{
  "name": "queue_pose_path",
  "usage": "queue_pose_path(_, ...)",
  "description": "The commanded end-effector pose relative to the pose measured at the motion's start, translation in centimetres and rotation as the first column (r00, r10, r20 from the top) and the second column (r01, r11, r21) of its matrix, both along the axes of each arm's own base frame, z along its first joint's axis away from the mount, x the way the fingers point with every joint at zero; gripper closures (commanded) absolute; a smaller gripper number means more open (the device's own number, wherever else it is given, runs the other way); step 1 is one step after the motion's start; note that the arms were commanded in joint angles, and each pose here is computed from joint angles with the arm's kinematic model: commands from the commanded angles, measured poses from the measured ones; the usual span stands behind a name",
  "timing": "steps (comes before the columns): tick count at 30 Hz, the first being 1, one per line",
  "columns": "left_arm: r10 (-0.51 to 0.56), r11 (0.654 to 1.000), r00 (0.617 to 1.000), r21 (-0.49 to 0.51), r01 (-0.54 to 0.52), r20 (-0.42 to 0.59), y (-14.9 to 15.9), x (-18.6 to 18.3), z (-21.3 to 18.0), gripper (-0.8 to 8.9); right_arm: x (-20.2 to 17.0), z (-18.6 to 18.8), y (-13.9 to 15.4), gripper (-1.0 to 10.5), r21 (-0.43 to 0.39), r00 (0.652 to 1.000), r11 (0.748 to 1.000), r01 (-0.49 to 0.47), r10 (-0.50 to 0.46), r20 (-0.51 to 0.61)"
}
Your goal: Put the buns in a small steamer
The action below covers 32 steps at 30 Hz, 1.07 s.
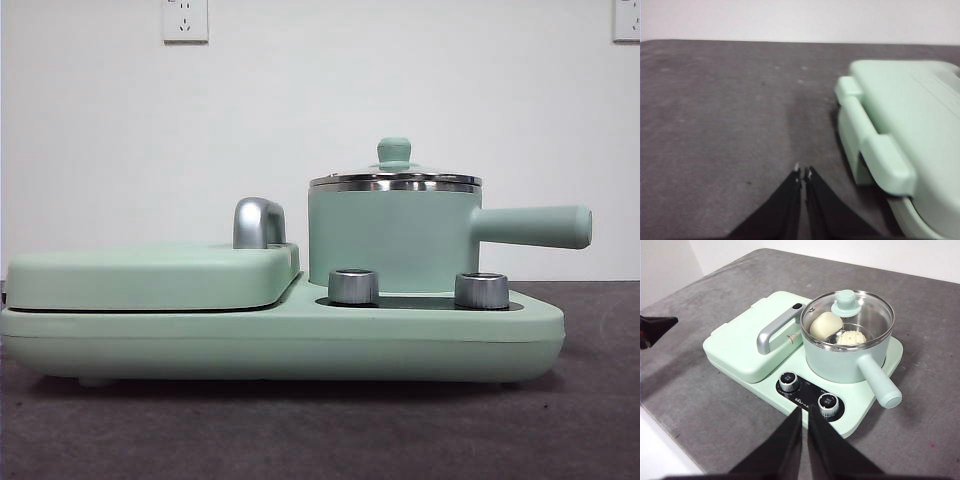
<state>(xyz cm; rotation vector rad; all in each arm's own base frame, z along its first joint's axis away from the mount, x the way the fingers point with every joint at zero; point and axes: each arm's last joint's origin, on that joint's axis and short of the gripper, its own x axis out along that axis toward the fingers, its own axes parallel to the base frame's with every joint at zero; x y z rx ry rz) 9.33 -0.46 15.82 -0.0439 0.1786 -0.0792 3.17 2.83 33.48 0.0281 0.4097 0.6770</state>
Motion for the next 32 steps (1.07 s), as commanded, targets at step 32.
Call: queue_pose_path(32, 0.090, 0.996, 0.996, -0.027, -0.090, -0.003, 0.43, 0.23, -0.85, 7.94, -0.07, 0.35, -0.01, 9.3, 0.004, 1.000, 1.000, -0.013, 0.013, 0.020)
